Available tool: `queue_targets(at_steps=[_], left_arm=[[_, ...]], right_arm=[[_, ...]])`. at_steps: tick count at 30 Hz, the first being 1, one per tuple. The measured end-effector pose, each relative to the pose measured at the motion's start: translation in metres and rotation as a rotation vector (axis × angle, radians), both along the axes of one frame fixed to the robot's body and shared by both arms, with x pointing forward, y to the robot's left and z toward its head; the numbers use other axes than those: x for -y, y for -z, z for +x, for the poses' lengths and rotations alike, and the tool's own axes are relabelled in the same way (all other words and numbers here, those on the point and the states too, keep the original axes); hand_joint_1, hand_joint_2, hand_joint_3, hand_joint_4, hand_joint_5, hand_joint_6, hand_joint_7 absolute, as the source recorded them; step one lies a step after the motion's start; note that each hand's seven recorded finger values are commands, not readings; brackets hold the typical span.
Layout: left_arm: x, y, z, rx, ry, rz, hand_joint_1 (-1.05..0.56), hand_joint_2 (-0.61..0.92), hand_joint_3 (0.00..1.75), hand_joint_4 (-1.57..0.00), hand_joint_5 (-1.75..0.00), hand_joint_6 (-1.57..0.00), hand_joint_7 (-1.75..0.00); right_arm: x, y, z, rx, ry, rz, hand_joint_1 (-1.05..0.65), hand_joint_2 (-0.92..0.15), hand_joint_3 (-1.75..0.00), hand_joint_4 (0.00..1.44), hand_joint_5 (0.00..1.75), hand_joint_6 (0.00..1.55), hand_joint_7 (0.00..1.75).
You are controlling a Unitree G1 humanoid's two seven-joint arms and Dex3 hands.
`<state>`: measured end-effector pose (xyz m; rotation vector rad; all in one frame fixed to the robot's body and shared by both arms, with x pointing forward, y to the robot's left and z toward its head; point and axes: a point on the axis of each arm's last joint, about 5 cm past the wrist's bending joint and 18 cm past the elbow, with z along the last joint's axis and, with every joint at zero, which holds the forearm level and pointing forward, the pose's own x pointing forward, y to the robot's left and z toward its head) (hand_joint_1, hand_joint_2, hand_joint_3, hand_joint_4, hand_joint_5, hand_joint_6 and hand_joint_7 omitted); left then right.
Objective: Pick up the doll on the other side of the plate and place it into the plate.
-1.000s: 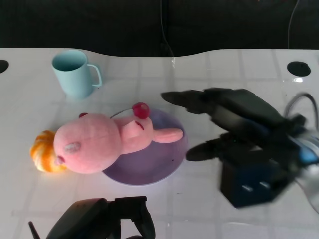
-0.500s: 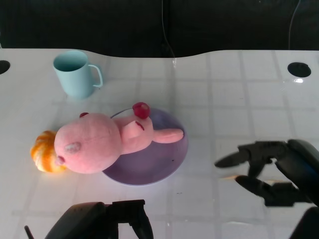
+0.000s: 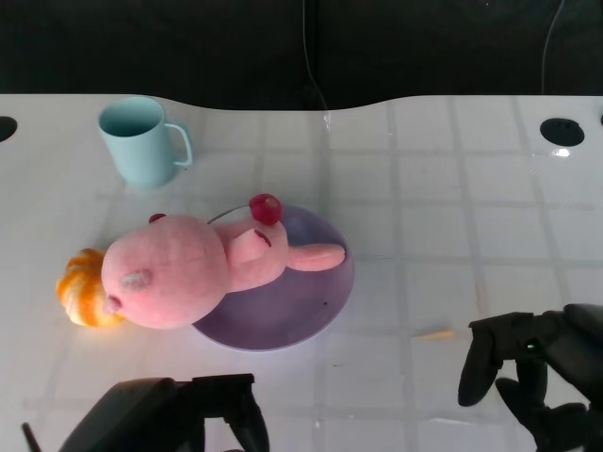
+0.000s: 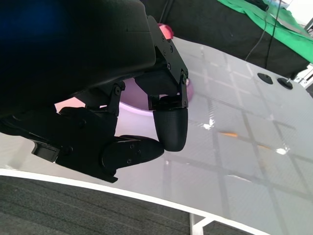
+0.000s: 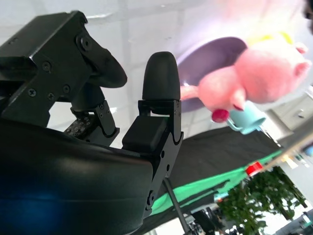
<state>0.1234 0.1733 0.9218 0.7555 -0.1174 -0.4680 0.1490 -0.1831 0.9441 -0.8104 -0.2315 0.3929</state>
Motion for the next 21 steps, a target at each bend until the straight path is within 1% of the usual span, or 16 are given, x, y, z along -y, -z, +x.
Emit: queue_targets(at_steps=[3, 6, 11, 21], left_arm=[[-0.002, 0.001, 0.0, -0.003, -0.004, 0.004, -0.26, 0.84, 0.49, -0.66, -1.57, -0.68, -1.23], [-0.002, 0.001, 0.0, -0.007, -0.003, 0.006, -0.26, 0.84, 0.47, -0.66, -1.58, -0.68, -1.23], [-0.002, 0.002, 0.001, -0.013, -0.002, 0.006, -0.26, 0.85, 0.46, -0.66, -1.57, -0.68, -1.23], [-0.002, 0.004, 0.003, -0.017, 0.001, 0.007, -0.26, 0.86, 0.46, -0.66, -1.6, -0.68, -1.26]], right_arm=[[-0.003, 0.006, 0.002, -0.015, -0.005, -0.026, 0.05, -0.24, -1.39, 0.95, 1.69, 0.91, 1.3], [-0.004, 0.006, 0.005, -0.015, -0.009, -0.041, 0.03, -0.24, -1.36, 0.94, 1.72, 0.89, 1.33], [-0.004, 0.01, 0.007, -0.03, 0.002, -0.071, 0.02, -0.28, -1.31, 0.92, 1.73, 0.88, 1.33], [-0.004, 0.014, 0.01, -0.045, 0.016, -0.101, -0.02, -0.31, -1.26, 0.9, 1.74, 0.87, 1.33]])
